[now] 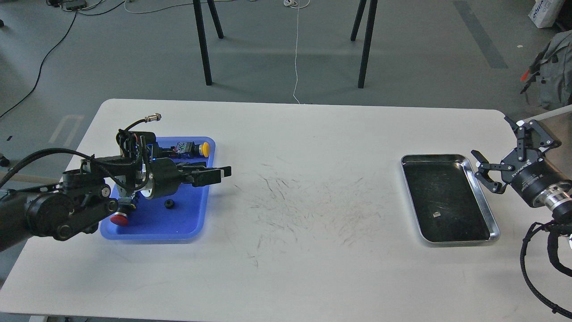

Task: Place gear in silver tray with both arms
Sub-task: 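Move the left gripper over the blue tray toward the black gear, then lower the left gripper and grasp the black gear in the blue tray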

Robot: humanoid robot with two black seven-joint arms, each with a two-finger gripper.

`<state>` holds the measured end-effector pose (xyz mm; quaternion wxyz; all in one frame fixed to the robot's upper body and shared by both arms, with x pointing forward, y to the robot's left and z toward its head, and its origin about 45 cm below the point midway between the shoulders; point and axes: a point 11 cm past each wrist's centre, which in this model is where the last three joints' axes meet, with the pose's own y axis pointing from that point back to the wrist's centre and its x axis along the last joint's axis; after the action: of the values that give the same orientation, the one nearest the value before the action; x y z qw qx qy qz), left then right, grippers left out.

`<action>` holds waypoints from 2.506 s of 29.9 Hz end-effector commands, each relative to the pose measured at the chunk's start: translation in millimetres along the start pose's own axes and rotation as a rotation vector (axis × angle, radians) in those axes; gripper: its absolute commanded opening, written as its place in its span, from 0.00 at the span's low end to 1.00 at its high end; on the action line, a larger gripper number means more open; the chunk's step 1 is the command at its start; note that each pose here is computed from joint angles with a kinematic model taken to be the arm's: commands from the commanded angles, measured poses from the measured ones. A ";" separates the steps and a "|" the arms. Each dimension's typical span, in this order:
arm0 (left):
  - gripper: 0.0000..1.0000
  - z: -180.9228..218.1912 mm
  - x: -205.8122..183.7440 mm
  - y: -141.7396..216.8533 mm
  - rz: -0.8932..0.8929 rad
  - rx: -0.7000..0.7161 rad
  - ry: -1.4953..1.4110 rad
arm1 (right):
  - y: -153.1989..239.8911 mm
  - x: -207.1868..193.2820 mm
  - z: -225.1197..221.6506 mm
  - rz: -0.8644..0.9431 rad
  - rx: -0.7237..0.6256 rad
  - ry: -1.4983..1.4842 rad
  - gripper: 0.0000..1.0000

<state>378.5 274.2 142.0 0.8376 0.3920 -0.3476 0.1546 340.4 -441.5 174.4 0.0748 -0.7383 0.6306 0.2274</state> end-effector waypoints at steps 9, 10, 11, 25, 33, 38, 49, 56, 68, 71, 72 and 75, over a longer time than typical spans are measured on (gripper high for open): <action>1.00 -18.2 8.2 17.8 -0.037 0.069 -0.151 | -0.2 -3.1 -0.6 -0.009 -0.001 -0.002 0.99; 1.00 -20.5 7.7 19.4 -0.045 0.078 -0.165 | -0.2 -3.2 -0.6 -0.009 -0.001 -0.002 0.99; 1.00 -23.4 6.8 21.3 -0.055 0.088 -0.182 | -0.2 -3.2 -0.6 -0.009 -0.001 -0.002 0.99; 0.89 -52.5 -4.9 31.0 -0.115 0.181 -0.295 | 0.1 -2.8 -1.3 -0.008 0.001 -0.001 0.99; 0.86 -62.7 -0.3 36.7 -0.120 0.217 -0.338 | 2.3 0.3 -4.5 -0.002 0.002 0.008 0.99; 0.86 -64.9 -1.5 33.7 -0.120 0.225 -0.346 | 2.6 0.6 -5.0 -0.001 0.002 0.009 0.99; 0.81 -70.0 -14.4 28.7 -0.155 0.233 -0.396 | 5.1 3.5 -6.3 0.006 0.001 0.014 0.99; 0.74 -72.5 -11.8 29.3 -0.154 0.244 -0.401 | 4.7 3.2 -6.6 0.005 0.001 0.015 0.99; 0.51 -74.8 -15.7 30.6 -0.185 0.250 -0.418 | 4.7 3.2 -6.6 0.005 0.001 0.015 0.99; 0.50 -74.9 -16.1 30.6 -0.186 0.250 -0.418 | 4.7 3.2 -6.8 0.005 0.003 0.015 0.99; 0.50 -74.9 -16.5 30.7 -0.188 0.250 -0.419 | 4.7 3.2 -6.8 0.005 0.003 0.015 0.99; 0.47 -75.5 -16.6 31.0 -0.191 0.251 -0.421 | 5.0 3.5 -7.2 0.006 0.001 0.016 0.99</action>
<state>384.8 351.6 113.2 0.7031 0.5466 -0.4537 0.0329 337.8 -447.9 179.7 0.0699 -0.7383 0.6332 0.2217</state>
